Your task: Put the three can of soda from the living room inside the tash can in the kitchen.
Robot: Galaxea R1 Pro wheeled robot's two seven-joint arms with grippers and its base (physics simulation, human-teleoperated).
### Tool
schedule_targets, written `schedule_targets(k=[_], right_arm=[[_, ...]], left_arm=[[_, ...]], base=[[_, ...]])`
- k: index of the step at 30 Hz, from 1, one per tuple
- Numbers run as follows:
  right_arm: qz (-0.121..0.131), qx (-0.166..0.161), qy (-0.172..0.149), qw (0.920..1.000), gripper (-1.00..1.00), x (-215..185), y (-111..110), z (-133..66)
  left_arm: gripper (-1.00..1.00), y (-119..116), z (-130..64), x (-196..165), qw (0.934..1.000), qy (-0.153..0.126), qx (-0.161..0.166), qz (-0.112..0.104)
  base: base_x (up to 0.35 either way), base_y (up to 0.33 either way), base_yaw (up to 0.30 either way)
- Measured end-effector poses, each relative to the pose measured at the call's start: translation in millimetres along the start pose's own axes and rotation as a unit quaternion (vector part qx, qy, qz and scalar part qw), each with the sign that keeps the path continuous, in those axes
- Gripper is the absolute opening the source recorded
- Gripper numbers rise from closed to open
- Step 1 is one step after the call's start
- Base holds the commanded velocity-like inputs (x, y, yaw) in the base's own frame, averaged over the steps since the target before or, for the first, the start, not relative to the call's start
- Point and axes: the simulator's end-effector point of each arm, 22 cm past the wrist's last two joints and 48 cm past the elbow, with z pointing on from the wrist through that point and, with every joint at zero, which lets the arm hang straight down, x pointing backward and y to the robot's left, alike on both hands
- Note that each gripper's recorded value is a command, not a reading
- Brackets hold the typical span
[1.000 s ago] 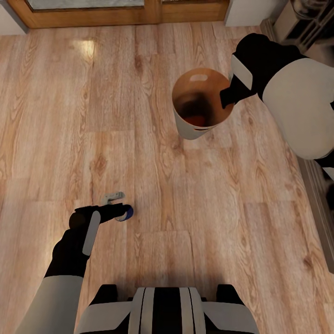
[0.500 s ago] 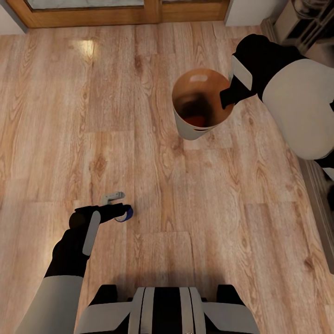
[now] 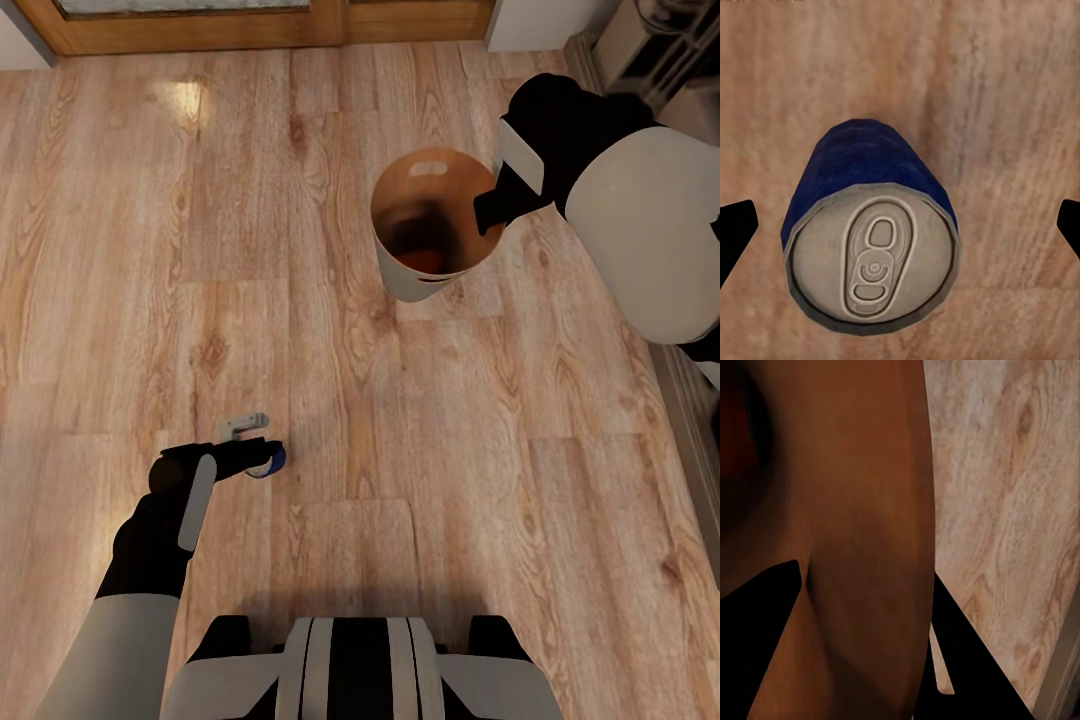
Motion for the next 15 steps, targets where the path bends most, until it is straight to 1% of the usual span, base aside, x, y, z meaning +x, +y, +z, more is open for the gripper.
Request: schedule_targets(k=[15], right_arm=[[-0.002, -0.001, 0.005, 1.0000, -1.00, 3.7, 2.4, 5.1]], left_arm=[[1.00, 0.5, 1.7, 1.6, 1.0000, 0.002, 0.000, 0.000]], base=[[0.000, 0.000, 0.000]])
